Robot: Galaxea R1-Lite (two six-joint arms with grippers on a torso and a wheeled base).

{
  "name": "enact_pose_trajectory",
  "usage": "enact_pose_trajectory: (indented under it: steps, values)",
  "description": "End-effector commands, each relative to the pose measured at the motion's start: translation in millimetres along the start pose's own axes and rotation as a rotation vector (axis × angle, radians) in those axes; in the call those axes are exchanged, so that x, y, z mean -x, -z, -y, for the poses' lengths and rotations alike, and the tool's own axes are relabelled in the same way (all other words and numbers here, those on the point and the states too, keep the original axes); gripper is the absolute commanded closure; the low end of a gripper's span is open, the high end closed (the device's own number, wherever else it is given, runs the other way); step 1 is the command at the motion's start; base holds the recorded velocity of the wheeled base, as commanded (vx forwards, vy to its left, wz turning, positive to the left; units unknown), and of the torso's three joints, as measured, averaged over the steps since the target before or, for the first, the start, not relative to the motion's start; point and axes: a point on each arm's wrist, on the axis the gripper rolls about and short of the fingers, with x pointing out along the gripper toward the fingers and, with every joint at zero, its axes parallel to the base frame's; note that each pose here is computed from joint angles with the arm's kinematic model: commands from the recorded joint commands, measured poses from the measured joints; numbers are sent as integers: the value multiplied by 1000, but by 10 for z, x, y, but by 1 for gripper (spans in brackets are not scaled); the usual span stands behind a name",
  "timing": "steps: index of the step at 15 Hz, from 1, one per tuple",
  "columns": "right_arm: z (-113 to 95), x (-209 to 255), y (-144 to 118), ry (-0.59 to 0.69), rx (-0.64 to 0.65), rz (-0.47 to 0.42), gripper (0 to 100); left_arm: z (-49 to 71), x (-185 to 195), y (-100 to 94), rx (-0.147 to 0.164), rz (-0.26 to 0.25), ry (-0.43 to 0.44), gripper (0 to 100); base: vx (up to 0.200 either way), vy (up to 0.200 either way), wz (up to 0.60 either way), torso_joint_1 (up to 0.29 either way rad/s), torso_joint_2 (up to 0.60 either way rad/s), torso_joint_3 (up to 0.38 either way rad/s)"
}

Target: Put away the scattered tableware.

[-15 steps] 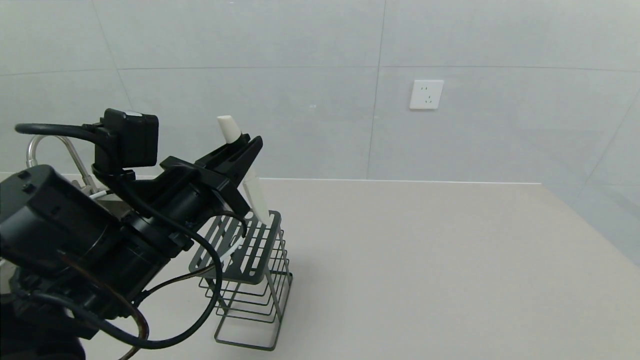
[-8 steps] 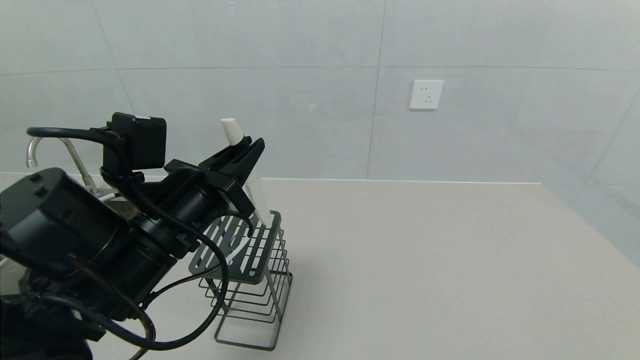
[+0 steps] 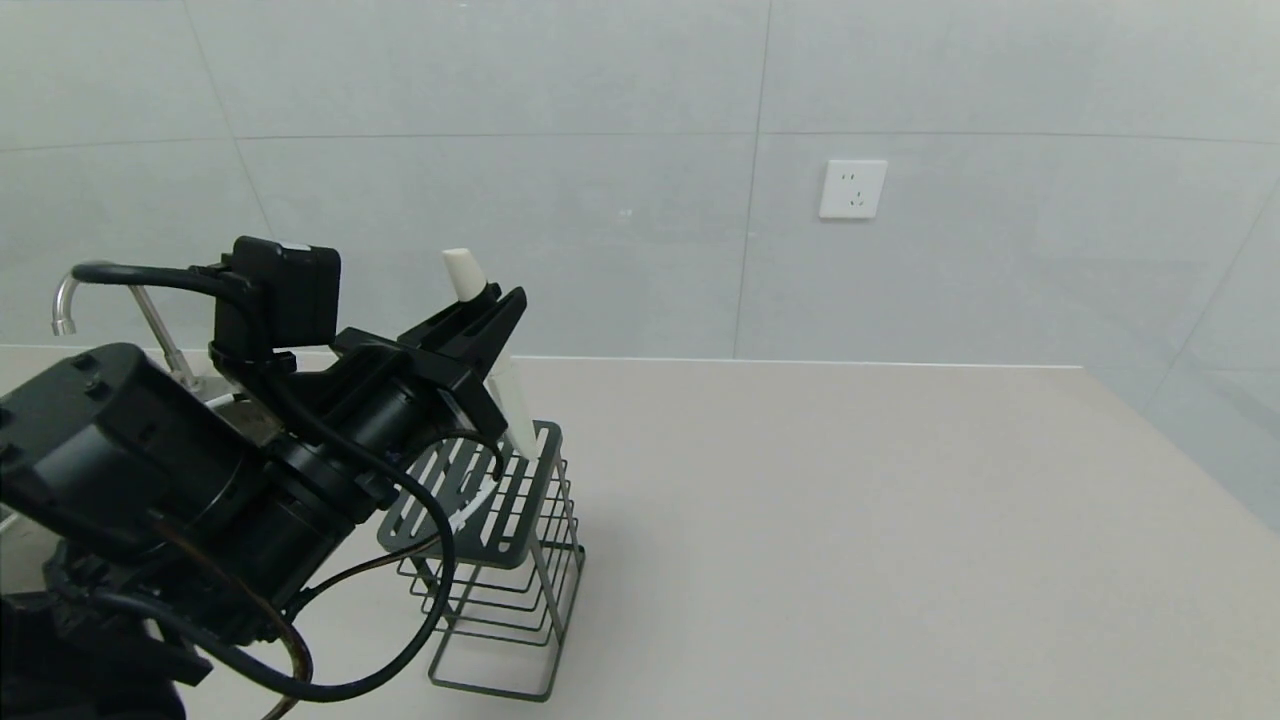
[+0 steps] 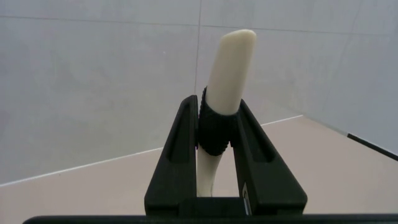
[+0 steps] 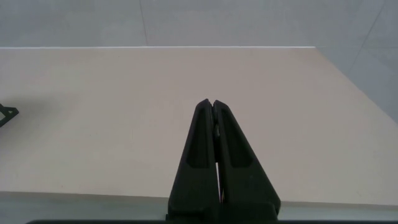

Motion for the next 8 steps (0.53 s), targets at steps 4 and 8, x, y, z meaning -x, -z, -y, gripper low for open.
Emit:
enact_pose_trajectory:
  steps: [4,8]
  values:
    - [0,-1,0,0,1,-1,100,0,18,57,0,-25,1,100,0,0,0,0,0,0]
    - [0,-1,0,0,1,-1,100,8,1,106,-6,-40,3,100,0,0,0,0,0,0]
